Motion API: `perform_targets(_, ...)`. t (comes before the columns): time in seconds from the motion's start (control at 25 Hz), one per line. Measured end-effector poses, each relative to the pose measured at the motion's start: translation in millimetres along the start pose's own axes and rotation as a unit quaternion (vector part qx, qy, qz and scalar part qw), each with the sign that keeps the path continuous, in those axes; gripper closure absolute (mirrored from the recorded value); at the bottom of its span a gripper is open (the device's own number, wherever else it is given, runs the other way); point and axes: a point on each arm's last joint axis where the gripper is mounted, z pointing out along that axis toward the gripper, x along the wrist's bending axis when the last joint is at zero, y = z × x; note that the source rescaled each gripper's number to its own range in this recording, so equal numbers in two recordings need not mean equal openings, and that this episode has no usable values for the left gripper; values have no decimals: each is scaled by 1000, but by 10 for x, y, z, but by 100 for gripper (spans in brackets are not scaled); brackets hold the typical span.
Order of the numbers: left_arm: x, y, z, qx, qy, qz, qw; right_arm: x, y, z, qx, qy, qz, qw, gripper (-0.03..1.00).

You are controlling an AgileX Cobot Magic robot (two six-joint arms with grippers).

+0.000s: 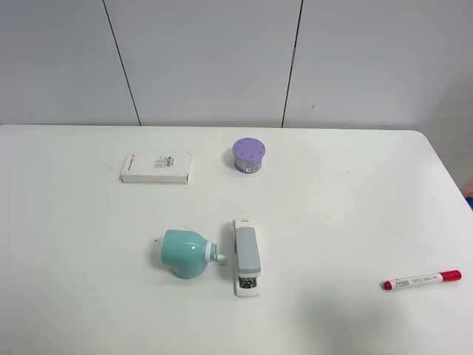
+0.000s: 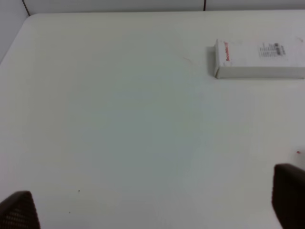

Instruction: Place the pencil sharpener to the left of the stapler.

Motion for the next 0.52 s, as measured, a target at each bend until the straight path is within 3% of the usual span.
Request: perform_targets(0.52,0,0,0,0,0,0,1000,0,-6,7,1,0,1,1000,-3)
